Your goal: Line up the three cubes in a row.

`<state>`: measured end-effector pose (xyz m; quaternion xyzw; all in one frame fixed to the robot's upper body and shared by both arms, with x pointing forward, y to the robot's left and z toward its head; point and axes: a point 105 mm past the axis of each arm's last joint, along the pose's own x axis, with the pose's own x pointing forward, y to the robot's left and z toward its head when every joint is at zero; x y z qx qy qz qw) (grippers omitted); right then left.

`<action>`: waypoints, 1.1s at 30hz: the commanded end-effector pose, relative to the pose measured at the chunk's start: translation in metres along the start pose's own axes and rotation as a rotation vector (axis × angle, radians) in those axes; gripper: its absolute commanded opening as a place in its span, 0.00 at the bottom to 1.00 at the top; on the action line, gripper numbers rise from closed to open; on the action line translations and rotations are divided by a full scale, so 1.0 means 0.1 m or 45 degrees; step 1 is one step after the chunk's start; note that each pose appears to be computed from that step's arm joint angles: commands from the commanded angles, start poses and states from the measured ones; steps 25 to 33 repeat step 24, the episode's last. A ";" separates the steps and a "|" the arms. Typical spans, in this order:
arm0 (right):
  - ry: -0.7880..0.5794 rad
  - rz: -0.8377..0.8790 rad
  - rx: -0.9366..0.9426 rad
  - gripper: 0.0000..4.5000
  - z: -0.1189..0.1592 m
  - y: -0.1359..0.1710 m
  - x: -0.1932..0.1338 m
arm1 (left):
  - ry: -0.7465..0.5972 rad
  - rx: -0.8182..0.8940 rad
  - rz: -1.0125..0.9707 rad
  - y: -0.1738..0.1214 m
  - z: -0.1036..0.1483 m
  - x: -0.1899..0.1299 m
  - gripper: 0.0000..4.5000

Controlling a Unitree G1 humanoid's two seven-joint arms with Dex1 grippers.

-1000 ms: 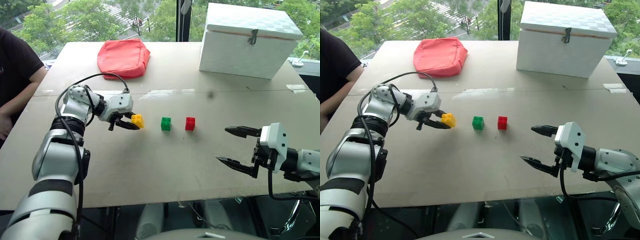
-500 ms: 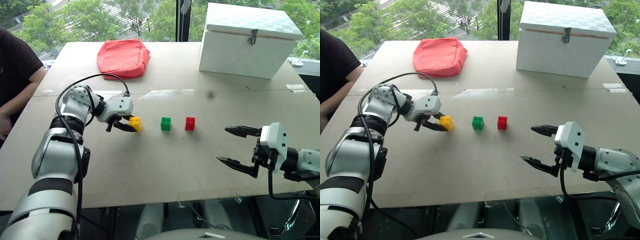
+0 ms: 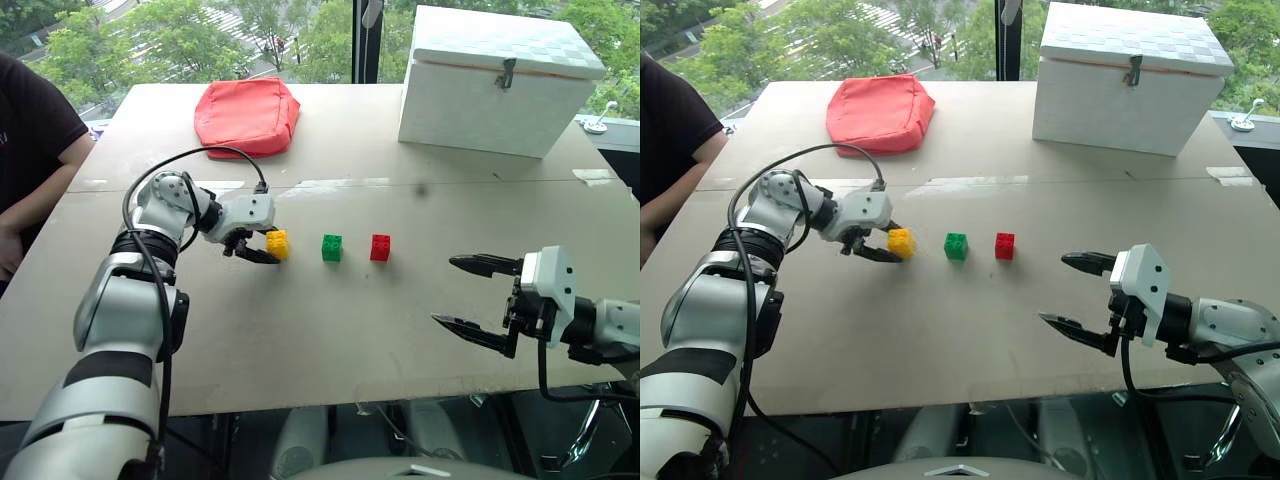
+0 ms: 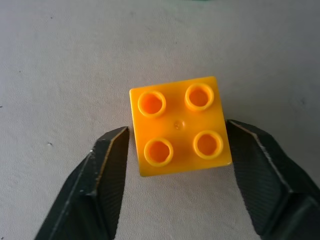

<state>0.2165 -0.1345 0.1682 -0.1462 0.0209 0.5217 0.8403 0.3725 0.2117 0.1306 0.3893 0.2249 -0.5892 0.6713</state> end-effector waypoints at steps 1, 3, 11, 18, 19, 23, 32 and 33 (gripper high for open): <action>-0.025 -0.018 -0.055 1.00 0.11 0.01 -0.05 | -0.065 -0.018 0.080 0.05 0.02 -0.25 0.84; -0.020 -0.030 -0.039 1.00 0.07 -0.01 -0.08 | -0.185 -0.108 0.161 0.04 0.01 -0.44 0.84; 0.006 -0.112 0.017 1.00 -0.06 -0.07 -0.23 | -0.489 -0.433 0.432 -0.53 -0.08 -0.77 0.84; 0.108 -0.263 0.074 1.00 -0.28 -0.17 -0.55 | -0.608 -0.784 0.790 -1.29 -0.09 -0.61 0.84; 0.123 -0.274 0.086 1.00 -0.31 -0.17 -0.59 | -0.606 -0.819 0.824 -1.37 -0.10 -0.60 0.84; 0.168 -0.316 0.116 1.00 -0.44 -0.21 -0.73 | -0.539 -0.942 0.929 -1.68 -0.24 -0.63 0.84; 0.178 -0.327 0.120 1.00 -0.47 -0.22 -0.76 | -0.537 -0.977 0.926 -1.76 -0.26 -0.64 0.84; 0.178 -0.327 0.120 1.00 -0.47 -0.22 -0.76 | -0.537 -0.977 0.926 -1.76 -0.26 -0.64 0.84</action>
